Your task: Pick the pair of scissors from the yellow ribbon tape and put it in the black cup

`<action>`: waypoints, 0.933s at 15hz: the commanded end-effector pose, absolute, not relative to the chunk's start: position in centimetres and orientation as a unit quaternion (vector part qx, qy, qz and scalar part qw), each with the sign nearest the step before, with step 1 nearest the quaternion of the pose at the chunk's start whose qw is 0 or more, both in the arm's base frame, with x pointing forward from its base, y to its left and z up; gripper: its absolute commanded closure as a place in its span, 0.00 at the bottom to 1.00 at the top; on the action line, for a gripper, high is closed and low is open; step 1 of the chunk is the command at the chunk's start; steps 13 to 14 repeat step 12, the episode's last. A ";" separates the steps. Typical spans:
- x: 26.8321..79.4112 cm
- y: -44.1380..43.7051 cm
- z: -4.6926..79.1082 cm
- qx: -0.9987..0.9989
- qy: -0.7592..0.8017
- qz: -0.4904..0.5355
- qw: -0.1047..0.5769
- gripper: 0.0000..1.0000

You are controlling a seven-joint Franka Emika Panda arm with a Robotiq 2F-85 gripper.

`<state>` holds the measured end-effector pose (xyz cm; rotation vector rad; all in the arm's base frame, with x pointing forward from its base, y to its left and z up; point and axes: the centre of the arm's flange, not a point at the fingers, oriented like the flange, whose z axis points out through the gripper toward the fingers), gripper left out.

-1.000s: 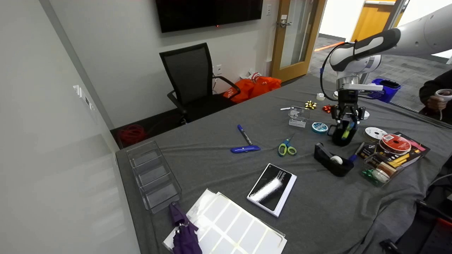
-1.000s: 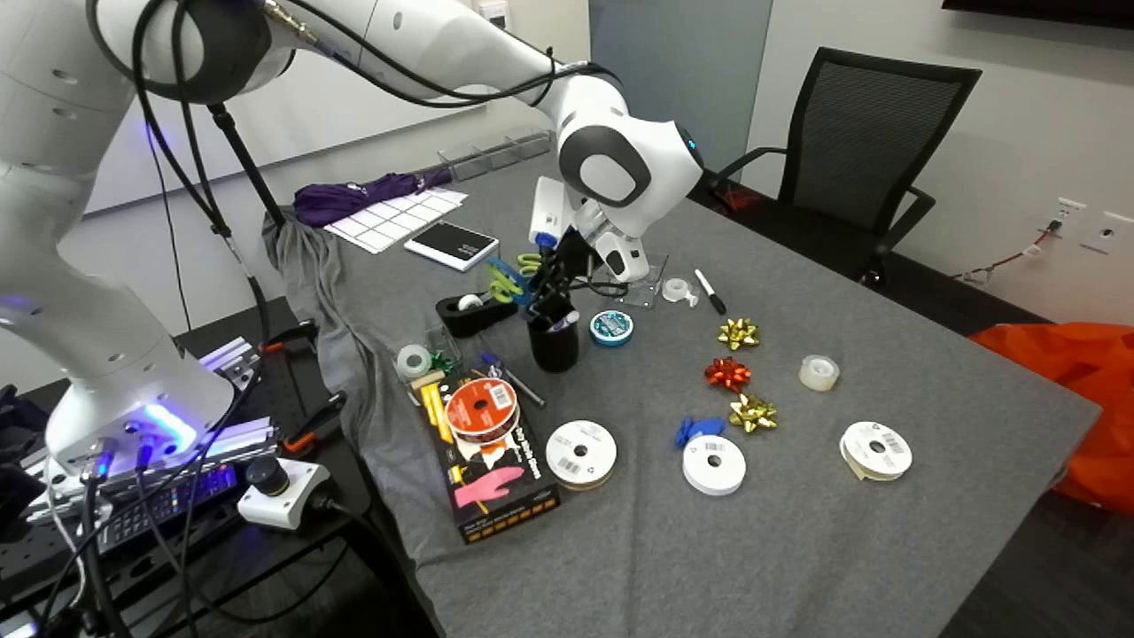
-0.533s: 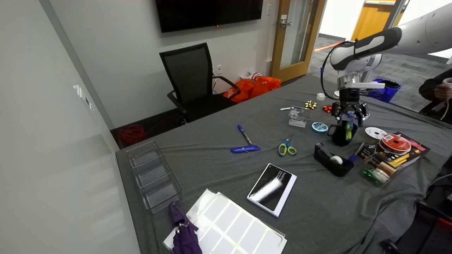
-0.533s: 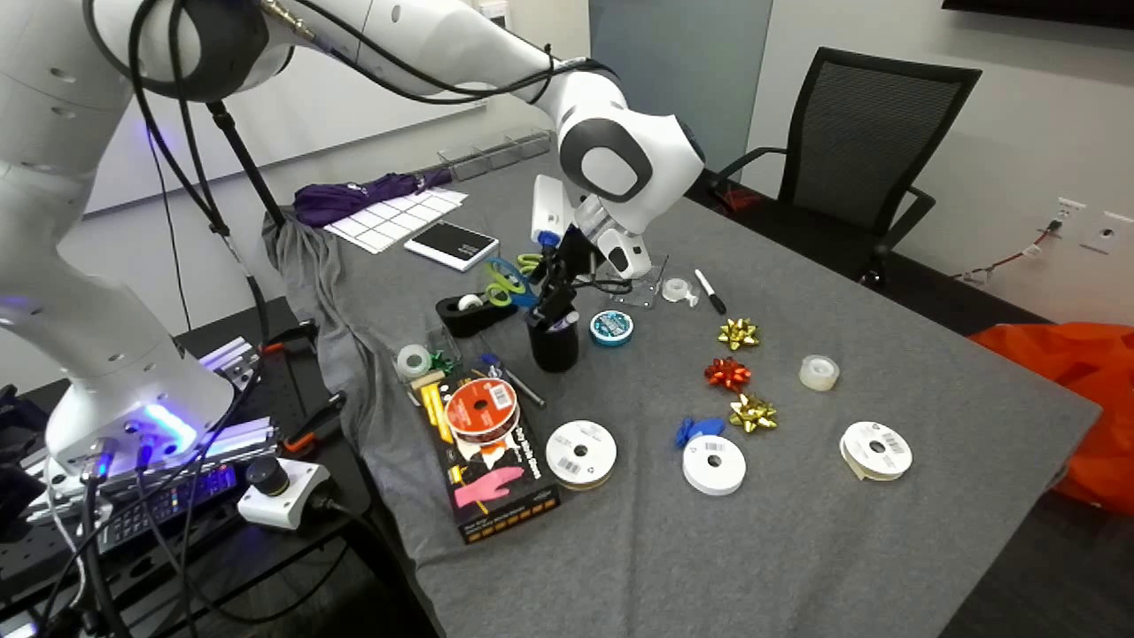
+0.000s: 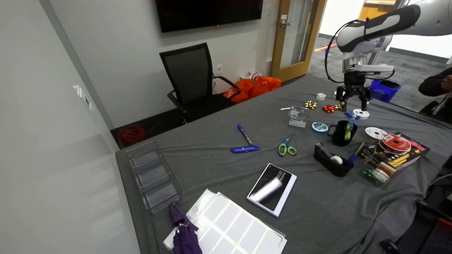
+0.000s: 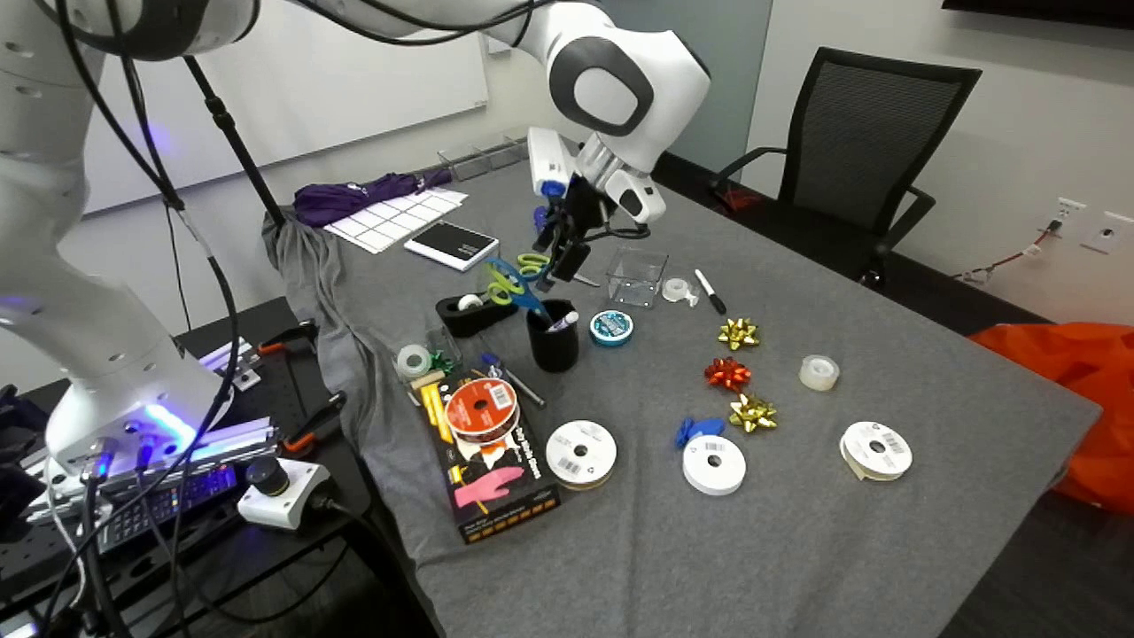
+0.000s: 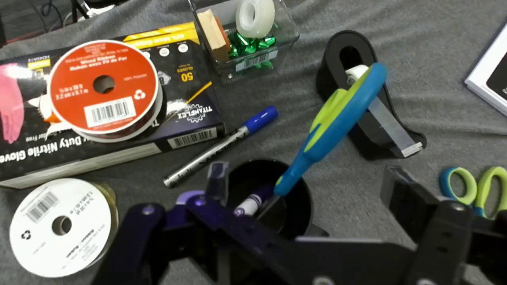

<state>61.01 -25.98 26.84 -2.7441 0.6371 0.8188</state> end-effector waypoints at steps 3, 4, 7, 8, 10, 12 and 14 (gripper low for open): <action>58.8 -25.0 30.7 -0.959 0.175 0.207 0.084 0.00; 58.5 -25.0 31.0 -0.962 0.170 0.199 0.081 0.00; 57.8 -24.9 31.6 -0.967 0.157 0.184 0.080 0.00; 57.5 -24.8 31.7 -0.968 0.153 0.180 0.080 0.00; 56.9 -24.7 31.8 -0.971 0.145 0.173 0.081 0.00; 56.3 -24.6 31.8 -0.974 0.139 0.162 0.080 0.00; 56.3 -24.6 31.8 -0.974 0.139 0.162 0.080 0.00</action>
